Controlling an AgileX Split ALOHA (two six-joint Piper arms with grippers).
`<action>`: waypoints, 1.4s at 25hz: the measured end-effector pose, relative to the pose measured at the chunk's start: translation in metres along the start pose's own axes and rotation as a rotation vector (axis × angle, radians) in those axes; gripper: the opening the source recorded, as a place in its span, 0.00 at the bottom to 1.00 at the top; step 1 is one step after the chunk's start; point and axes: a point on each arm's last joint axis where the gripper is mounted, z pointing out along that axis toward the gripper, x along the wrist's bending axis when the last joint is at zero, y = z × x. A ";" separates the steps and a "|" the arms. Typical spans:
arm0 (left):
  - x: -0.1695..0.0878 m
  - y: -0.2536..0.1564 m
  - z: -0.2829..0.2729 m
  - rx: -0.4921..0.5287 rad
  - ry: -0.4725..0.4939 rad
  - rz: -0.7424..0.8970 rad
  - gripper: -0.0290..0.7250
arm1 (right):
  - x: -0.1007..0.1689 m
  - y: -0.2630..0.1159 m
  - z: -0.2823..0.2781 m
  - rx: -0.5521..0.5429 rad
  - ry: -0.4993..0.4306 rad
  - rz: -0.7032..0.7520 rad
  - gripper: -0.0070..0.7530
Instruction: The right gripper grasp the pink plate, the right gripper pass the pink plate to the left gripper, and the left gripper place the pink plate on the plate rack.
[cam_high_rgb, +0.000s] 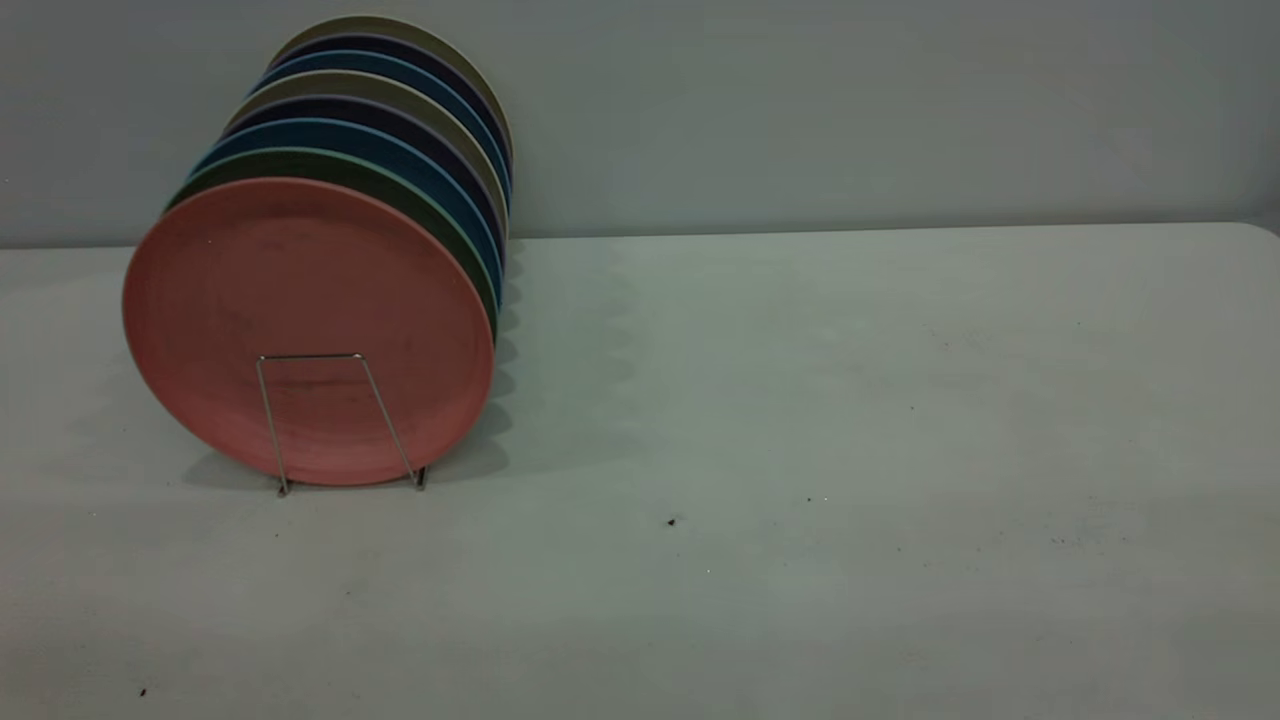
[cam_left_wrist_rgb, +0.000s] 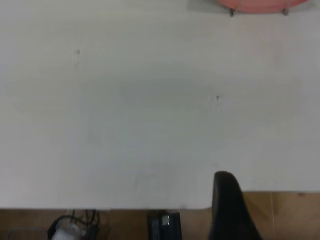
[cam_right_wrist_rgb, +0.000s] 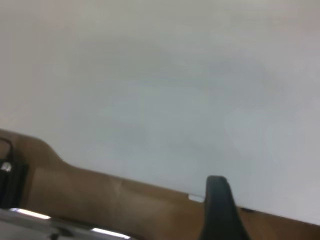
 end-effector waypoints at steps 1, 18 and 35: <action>0.000 -0.001 0.000 0.012 0.003 -0.003 0.65 | -0.001 -0.002 -0.001 -0.008 -0.019 0.000 0.68; 0.000 -0.024 -0.013 -0.056 -0.032 0.045 0.62 | -0.004 -0.018 -0.017 -0.151 -0.078 0.008 0.68; -0.001 -0.025 -0.015 -0.070 -0.067 0.085 0.57 | -0.003 -0.027 -0.025 -0.238 -0.073 -0.009 0.68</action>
